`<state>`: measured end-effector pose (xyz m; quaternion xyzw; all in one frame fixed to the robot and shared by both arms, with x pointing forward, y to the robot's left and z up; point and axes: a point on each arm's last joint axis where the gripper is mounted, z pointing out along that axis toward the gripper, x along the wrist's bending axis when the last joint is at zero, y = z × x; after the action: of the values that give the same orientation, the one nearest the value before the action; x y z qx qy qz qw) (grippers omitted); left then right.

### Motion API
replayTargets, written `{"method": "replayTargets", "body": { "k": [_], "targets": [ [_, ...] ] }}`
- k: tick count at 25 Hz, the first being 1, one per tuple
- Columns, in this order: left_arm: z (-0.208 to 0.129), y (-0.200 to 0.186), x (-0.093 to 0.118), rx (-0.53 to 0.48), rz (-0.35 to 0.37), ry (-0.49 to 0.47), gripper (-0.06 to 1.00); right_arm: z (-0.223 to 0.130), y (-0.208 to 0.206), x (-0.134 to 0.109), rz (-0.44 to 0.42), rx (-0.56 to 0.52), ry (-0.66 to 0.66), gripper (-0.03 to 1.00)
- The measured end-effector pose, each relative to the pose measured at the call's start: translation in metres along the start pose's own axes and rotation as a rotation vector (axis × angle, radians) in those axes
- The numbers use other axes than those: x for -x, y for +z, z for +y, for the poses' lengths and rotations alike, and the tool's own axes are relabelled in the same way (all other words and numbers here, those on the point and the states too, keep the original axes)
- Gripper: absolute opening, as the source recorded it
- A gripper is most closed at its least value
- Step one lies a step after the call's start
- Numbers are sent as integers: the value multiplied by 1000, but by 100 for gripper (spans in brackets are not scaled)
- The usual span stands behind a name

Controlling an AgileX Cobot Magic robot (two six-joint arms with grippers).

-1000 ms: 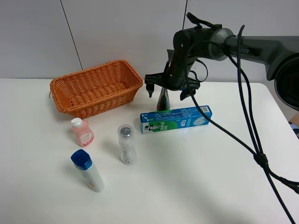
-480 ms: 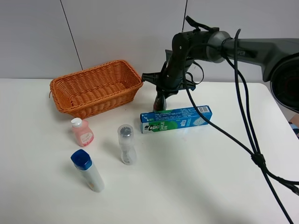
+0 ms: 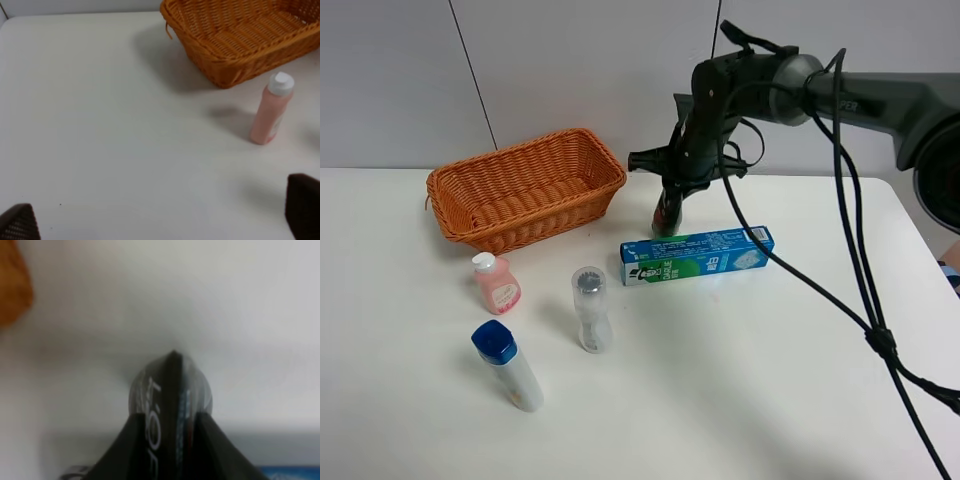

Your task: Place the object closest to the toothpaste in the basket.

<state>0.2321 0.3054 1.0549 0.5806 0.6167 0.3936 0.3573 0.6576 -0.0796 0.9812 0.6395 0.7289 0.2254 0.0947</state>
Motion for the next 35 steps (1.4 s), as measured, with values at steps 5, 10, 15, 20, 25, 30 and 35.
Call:
{"method": "replayTargets", "body": {
  "k": [5,10,15,20,25,30,35],
  "targets": [
    [0,0,0,0,0,0,99,26,-61,-23,133,291,-146,20],
    [0,0,0,0,0,0,99,34,-79,-70,274,454,-274,20],
    [0,0,0,0,0,0,99,35,-41,-102,312,455,-329,20],
    [0,0,0,0,0,0,99,30,7,-106,298,408,-337,20],
    [0,0,0,0,0,0,99,26,15,-110,302,398,-340,73],
    [0,0,0,0,0,0,99,34,-26,-117,346,441,-316,96],
    [0,0,0,0,0,0,99,48,-136,-111,352,595,-366,98]
  ]
}}
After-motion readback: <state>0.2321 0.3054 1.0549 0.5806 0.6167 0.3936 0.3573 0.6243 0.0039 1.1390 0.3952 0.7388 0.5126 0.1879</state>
